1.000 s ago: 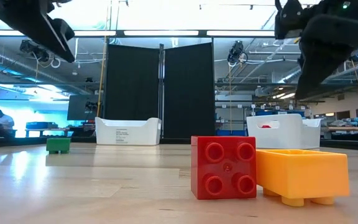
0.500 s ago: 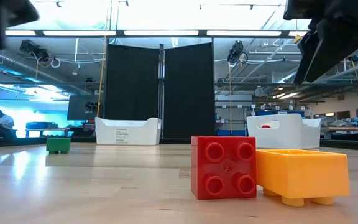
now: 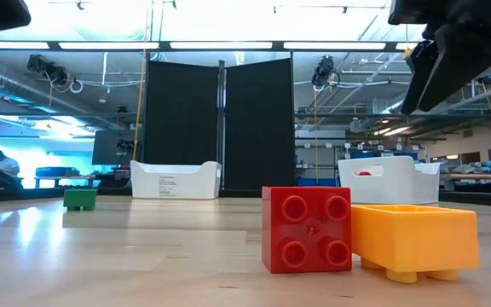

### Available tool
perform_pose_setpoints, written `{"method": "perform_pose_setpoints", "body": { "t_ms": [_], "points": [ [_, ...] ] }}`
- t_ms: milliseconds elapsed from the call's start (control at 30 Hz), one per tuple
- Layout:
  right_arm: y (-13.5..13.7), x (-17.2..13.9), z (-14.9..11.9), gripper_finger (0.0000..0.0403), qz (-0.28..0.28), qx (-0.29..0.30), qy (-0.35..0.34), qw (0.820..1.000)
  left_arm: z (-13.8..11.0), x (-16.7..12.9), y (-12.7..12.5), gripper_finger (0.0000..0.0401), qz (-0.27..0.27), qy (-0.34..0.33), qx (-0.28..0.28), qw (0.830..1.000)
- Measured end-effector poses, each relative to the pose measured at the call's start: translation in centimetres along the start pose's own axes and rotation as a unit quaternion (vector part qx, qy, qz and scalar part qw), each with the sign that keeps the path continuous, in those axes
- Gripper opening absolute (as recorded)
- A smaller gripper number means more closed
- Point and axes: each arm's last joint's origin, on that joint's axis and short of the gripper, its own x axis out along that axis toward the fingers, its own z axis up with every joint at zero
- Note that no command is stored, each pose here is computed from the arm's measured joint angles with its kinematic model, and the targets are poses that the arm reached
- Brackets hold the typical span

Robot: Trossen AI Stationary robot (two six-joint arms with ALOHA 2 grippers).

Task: Sort blocks by size
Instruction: Put the orange 4 stud gamepiece into the bottom white bin

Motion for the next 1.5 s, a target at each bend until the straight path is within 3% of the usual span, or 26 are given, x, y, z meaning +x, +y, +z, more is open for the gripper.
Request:
{"method": "perform_pose_setpoints", "body": {
  "t_ms": [267,600,867,967,1067,1200,1500],
  "points": [
    [0.1,0.0,0.1,0.0373,0.003,0.029,-0.006,1.0,-0.2,0.1,0.6,0.0178,0.038,0.004,0.009,0.999],
    [0.3,0.0,0.4,0.0373,0.013,0.042,-0.02,0.999,-0.6,0.0,1.1,0.027,0.062,0.022,0.01,0.998],
    [0.3,0.0,0.6,0.0373,0.003,0.047,-0.036,0.998,-0.4,0.0,0.5,0.0289,0.03,0.014,-0.027,0.999],
    [0.3,0.0,0.7,0.0373,-0.001,0.049,-0.045,0.998,-0.9,0.0,0.7,0.0286,0.048,0.024,-0.086,0.995],
    [0.3,0.0,0.7,0.0373,-0.003,0.05,-0.046,0.998,-1.9,0.4,0.6,0.0285,0.074,0.036,-0.202,0.976],
    [0.2,0.1,0.8,0.0373,-0.003,0.054,-0.048,0.997,-3.2,1.7,-0.1,0.0285,0.093,0.076,-0.348,0.93],
    [0.2,0.1,1.1,0.0373,0.003,0.059,-0.057,0.997,-4.4,5.7,-1.9,0.0285,0.091,0.087,-0.508,0.852]
  ]
}}
